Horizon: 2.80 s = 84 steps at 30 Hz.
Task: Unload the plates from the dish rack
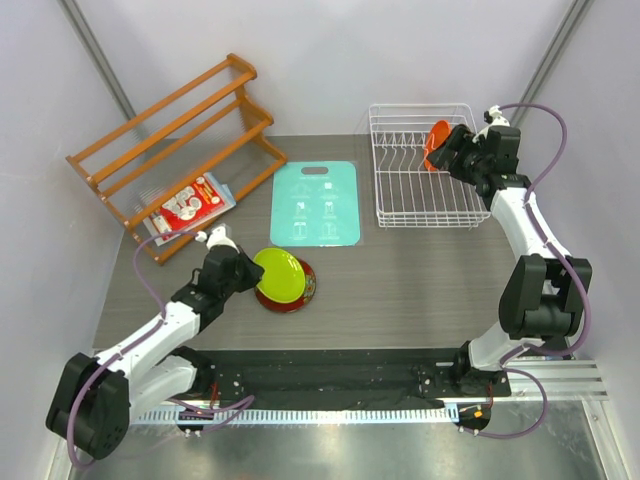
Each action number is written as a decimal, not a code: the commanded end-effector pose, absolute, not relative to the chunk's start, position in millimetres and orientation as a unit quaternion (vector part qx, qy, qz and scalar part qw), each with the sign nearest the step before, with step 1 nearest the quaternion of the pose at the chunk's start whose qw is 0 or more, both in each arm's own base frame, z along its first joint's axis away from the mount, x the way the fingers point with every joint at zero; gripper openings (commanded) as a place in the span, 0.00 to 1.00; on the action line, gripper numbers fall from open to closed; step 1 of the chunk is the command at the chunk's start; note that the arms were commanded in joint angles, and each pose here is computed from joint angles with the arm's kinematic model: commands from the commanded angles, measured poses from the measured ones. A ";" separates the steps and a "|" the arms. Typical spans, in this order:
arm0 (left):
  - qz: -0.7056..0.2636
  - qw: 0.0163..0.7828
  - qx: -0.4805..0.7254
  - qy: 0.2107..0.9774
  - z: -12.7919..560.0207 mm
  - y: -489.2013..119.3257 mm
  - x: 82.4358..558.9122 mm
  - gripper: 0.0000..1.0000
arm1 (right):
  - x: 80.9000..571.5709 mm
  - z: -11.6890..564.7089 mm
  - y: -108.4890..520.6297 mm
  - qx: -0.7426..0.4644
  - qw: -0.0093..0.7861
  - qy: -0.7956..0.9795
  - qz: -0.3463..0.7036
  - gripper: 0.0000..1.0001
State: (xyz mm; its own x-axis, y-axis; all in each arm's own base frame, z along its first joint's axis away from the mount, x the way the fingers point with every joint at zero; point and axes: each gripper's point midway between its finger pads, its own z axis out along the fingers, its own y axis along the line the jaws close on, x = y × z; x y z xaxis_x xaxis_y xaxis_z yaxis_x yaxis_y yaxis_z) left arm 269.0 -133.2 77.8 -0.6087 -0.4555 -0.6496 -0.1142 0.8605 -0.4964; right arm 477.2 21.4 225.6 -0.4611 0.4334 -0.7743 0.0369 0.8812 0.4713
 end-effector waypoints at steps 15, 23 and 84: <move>-0.195 0.386 -0.161 0.887 58.2 -125.3 247.3 0.32 | 495.1 241.3 -0.1 0.136 0.521 0.831 0.140 0.81; -0.208 0.436 -0.135 0.865 112.3 -129.6 263.8 0.85 | 518.1 238.8 -25.2 0.148 0.521 0.837 0.077 0.82; -0.429 0.448 0.074 0.781 224.2 -400.5 507.8 0.99 | 600.7 293.4 -33.6 0.064 0.538 0.815 -0.207 0.01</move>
State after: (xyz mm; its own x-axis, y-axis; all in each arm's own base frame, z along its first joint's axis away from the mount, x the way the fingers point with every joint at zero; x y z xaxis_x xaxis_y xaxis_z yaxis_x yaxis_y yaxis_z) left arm 508.0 -385.3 186.2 -0.6219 -0.2458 -0.7435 0.4356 0.6804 -0.5893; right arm 620.4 -37.5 203.2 -0.5503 -0.0966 -0.8294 0.2400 0.9331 -0.2679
